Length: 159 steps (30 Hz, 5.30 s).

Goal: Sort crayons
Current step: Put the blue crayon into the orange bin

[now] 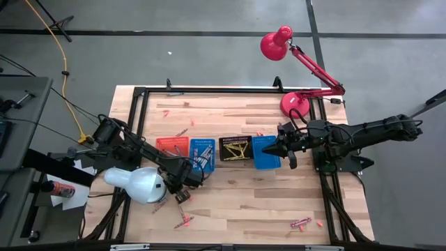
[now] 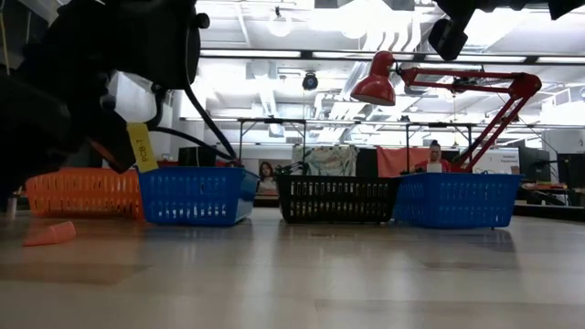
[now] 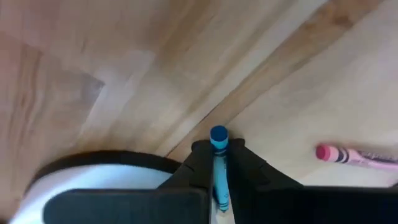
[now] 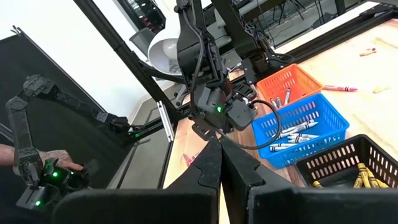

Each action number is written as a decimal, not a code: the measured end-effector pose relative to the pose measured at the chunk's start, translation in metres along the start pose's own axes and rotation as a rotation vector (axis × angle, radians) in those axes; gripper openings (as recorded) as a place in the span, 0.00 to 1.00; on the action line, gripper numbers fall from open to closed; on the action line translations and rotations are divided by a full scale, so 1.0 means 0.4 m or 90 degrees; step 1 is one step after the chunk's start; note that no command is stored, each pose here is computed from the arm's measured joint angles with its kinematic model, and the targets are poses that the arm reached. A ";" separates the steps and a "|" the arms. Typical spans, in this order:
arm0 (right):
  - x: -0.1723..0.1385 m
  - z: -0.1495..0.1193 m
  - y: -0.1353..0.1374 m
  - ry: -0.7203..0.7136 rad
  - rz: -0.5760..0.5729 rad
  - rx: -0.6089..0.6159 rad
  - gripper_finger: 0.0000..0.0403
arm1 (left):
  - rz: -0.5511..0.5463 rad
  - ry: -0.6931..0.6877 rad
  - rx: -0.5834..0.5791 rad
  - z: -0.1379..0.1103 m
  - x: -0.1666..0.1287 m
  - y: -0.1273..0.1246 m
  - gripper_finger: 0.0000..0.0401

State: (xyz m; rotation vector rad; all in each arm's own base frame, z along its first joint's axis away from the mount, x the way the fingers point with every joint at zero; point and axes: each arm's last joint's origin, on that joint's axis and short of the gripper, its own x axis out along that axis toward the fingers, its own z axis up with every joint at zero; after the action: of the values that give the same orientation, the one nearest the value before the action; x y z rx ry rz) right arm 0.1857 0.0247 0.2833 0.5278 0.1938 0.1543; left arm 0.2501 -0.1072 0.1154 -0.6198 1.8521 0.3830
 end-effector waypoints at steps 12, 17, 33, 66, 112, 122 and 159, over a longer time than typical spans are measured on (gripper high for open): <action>0.000 0.000 0.000 0.001 -0.001 0.000 0.00 | 0.007 -0.023 0.056 -0.005 -0.010 0.003 0.01; 0.000 0.000 -0.001 0.001 -0.002 -0.007 0.00 | 0.003 -0.100 0.058 -0.015 -0.061 0.022 0.00; 0.000 0.002 -0.004 -0.016 -0.027 -0.011 0.00 | -0.252 -0.442 0.117 -0.024 -0.296 0.053 0.00; 0.036 0.050 0.006 -0.204 -0.061 -0.071 0.00 | -0.111 -1.122 0.258 -0.013 -0.654 0.099 0.00; 0.040 0.040 -0.001 -0.178 -0.076 -0.059 0.00 | 0.071 -0.511 0.049 -0.082 -0.280 0.324 0.03; 0.040 0.040 -0.001 -0.178 -0.075 -0.051 0.00 | 0.077 -0.511 0.053 -0.082 -0.280 0.325 0.15; 0.030 0.136 -0.130 -0.308 -0.154 -0.134 0.00 | -0.417 -1.165 0.182 0.024 -0.562 0.319 0.13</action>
State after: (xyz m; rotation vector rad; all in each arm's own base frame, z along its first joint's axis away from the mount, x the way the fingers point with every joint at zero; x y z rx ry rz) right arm 0.2146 -0.0436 0.3010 0.3152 -0.2300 -0.1881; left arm 0.2440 0.0538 0.3178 -0.3437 -0.0827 0.0934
